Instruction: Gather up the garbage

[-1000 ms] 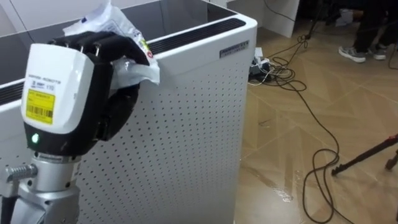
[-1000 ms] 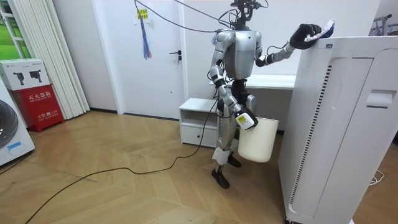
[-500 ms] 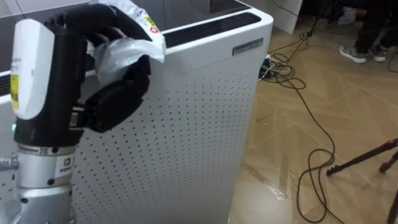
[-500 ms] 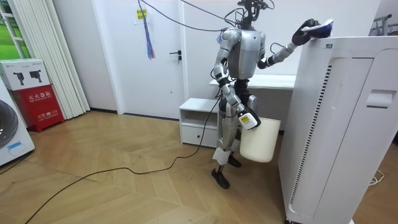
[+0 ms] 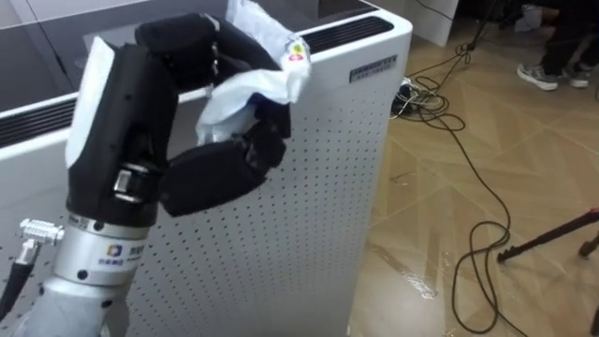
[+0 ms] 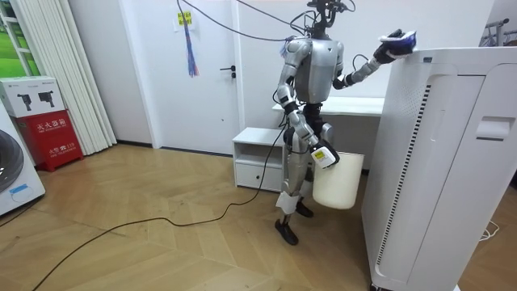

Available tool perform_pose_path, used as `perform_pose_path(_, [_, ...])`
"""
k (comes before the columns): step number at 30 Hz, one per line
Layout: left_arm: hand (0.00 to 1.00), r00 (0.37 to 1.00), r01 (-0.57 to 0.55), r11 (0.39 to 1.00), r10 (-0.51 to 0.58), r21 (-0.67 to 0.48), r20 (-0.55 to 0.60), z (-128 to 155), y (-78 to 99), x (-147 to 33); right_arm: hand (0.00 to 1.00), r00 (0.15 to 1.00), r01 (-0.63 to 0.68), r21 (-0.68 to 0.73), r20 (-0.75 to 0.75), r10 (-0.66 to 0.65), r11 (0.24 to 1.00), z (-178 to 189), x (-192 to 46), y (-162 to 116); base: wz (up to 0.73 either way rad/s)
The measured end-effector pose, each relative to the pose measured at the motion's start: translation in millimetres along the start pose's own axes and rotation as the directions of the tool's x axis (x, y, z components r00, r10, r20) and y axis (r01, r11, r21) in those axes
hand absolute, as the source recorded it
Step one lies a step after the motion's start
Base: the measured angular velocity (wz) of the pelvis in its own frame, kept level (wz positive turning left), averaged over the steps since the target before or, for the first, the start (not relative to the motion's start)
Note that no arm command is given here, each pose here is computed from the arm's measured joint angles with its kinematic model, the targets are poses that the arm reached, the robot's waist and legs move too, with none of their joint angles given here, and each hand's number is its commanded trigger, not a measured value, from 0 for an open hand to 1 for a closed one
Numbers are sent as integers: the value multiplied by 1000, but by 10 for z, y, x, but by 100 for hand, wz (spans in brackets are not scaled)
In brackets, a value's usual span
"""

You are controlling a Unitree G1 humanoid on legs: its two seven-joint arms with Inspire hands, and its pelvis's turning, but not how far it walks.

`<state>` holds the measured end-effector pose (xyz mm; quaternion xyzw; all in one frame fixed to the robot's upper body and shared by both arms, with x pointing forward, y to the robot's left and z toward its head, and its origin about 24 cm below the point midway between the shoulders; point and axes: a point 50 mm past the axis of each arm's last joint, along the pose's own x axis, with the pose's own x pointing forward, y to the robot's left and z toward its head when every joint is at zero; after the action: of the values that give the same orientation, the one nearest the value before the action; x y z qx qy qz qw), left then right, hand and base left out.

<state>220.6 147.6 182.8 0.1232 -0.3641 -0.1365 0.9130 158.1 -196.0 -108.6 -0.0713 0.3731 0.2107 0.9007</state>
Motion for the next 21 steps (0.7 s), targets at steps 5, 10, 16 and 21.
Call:
perform_pose_path(5, [100, 976, 147, 986, -159, -84, -150, -242, -232, -151, 100, 998, 13, -41, 54, -10, 999, 234, 101, -40, 0])
perform_pose_path(10, [100, 927, 204, 973, -227, -107, -299, -553, -340, -307, 100, 995, 10, -53, 98, -4, 999, 470, 214, -79, 1])
perform_pose_path(16, [100, 844, 278, 950, -312, -141, -437, -837, -467, -498, 100, 992, 23, -33, 122, -19, 999, 593, 263, -130, 12])
perform_pose_path(21, [100, 738, 270, 944, -330, -191, -589, -1133, -494, -740, 100, 995, 26, -36, 94, -22, 999, 583, 299, -158, -1])
